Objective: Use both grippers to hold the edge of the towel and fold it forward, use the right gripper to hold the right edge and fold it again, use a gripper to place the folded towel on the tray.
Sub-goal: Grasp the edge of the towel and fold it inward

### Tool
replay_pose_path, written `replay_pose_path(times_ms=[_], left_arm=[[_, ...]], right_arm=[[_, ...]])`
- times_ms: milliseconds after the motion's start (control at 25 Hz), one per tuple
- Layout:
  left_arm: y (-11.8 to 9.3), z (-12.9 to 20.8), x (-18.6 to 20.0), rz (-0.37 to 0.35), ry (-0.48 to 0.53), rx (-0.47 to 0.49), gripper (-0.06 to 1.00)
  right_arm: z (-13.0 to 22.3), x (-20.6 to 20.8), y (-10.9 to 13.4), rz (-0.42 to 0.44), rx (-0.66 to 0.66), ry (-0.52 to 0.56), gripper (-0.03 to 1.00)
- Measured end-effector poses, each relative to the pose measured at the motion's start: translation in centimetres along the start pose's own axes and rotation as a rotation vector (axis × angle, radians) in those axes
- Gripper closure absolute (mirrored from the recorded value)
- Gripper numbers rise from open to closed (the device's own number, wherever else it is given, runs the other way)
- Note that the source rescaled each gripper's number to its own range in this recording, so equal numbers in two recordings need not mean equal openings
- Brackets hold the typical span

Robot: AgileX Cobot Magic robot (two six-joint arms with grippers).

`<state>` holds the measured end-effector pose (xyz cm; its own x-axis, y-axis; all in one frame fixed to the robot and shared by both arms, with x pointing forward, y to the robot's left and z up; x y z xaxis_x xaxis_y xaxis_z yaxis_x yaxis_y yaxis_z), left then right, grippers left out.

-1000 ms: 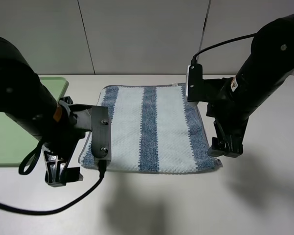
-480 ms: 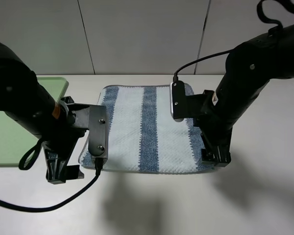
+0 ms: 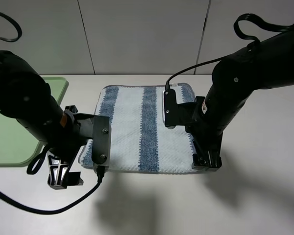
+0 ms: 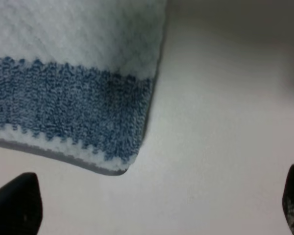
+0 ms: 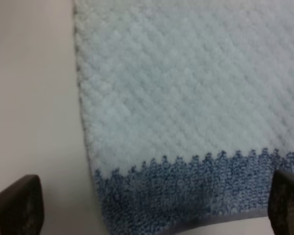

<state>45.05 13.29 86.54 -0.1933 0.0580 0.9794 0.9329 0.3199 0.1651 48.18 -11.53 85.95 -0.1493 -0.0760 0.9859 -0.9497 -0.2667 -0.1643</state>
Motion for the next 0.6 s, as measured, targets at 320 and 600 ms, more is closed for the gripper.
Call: replay_pose_path(times_ms=[320, 600], left_arm=[[0.1, 0.1, -0.4, -0.007, 0.004, -0.013, -0.04], [0.3, -0.1, -0.4, -0.018, -0.012, -0.020, -0.04]], right_arm=[[1.0, -1.5, 1.0, -0.034, 0.005, 0.029, -0.03], [2.0, -3.4, 3.5, -0.037, 0.034, 0.035, -0.03]])
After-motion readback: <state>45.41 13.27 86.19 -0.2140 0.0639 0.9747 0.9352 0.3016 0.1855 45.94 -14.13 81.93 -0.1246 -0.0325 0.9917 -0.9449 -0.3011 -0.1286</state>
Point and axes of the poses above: a point on each arm's last joint axis where the gripper is mounted, x pointing back along that axis away from the gripper, y along the wrist's bending axis when the last joint is at zero, z = x × y, the point moved 7 cm from there along -x, pointing out along that axis toward the gripper, and after that the axes turned 15 degrees about x, right-handed, at the moved point
